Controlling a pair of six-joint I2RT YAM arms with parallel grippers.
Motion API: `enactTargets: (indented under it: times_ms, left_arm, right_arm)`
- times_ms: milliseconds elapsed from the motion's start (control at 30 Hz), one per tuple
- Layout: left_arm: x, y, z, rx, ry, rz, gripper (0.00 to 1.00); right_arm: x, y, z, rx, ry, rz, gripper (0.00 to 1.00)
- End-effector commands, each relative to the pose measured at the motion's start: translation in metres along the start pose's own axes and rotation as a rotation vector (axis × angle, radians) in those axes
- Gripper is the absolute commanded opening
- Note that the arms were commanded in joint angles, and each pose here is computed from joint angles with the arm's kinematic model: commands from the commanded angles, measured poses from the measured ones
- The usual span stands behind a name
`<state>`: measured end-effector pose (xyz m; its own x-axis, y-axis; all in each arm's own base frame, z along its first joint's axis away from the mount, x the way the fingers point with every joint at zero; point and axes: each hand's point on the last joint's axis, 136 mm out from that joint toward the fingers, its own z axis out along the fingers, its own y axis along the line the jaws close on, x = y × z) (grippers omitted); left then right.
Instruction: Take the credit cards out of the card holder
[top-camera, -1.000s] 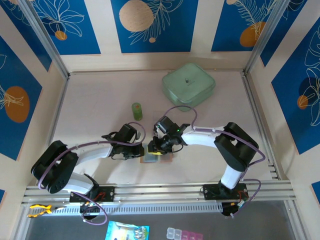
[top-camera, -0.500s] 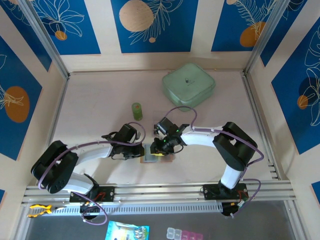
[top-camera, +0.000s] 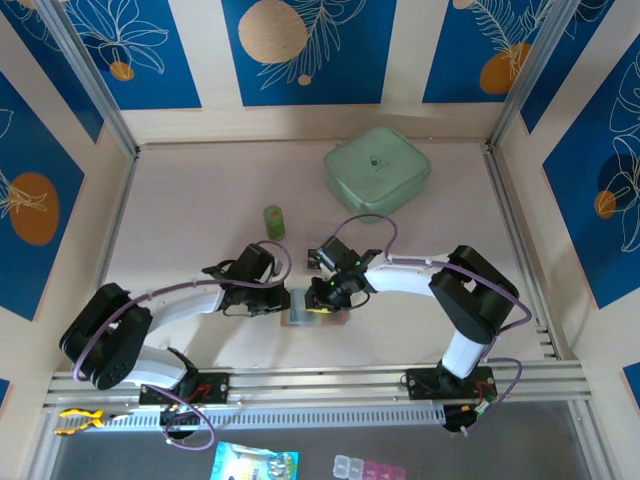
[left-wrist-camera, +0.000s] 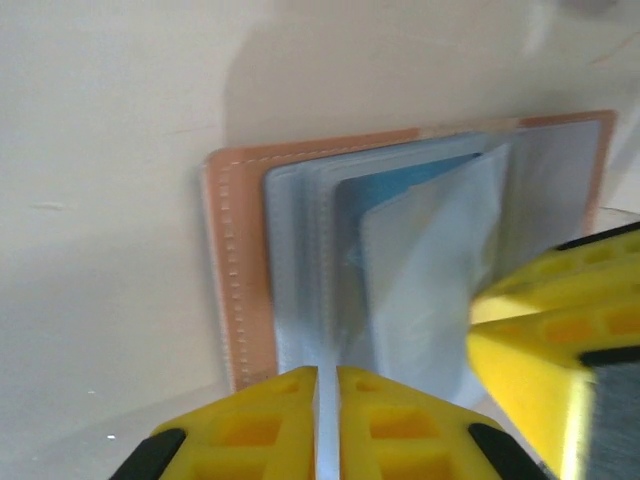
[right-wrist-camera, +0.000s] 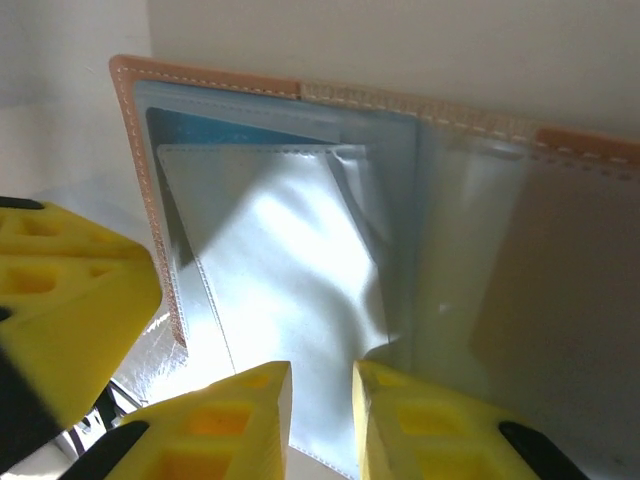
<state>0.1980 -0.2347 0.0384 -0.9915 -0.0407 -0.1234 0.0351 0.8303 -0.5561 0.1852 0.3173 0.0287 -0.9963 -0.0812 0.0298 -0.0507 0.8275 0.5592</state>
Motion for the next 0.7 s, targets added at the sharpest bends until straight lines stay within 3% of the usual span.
enactTargets:
  times_ms: [0,367,667]
  left_arm:
    - [-0.005,-0.025,-0.009,0.076,0.01,0.007,0.14]
    - [-0.004,-0.038,0.0,0.13,0.026,-0.01,0.3]
    - [-0.001,-0.038,0.008,0.132,0.035,-0.022,0.35]
  right_arm:
    - [0.004,-0.007,-0.007,0.021,-0.007,0.006,0.23]
    - [0.002,-0.01,-0.004,-0.016,-0.007,0.038,0.2]
    - [0.002,-0.013,-0.004,-0.031,-0.008,0.053,0.19]
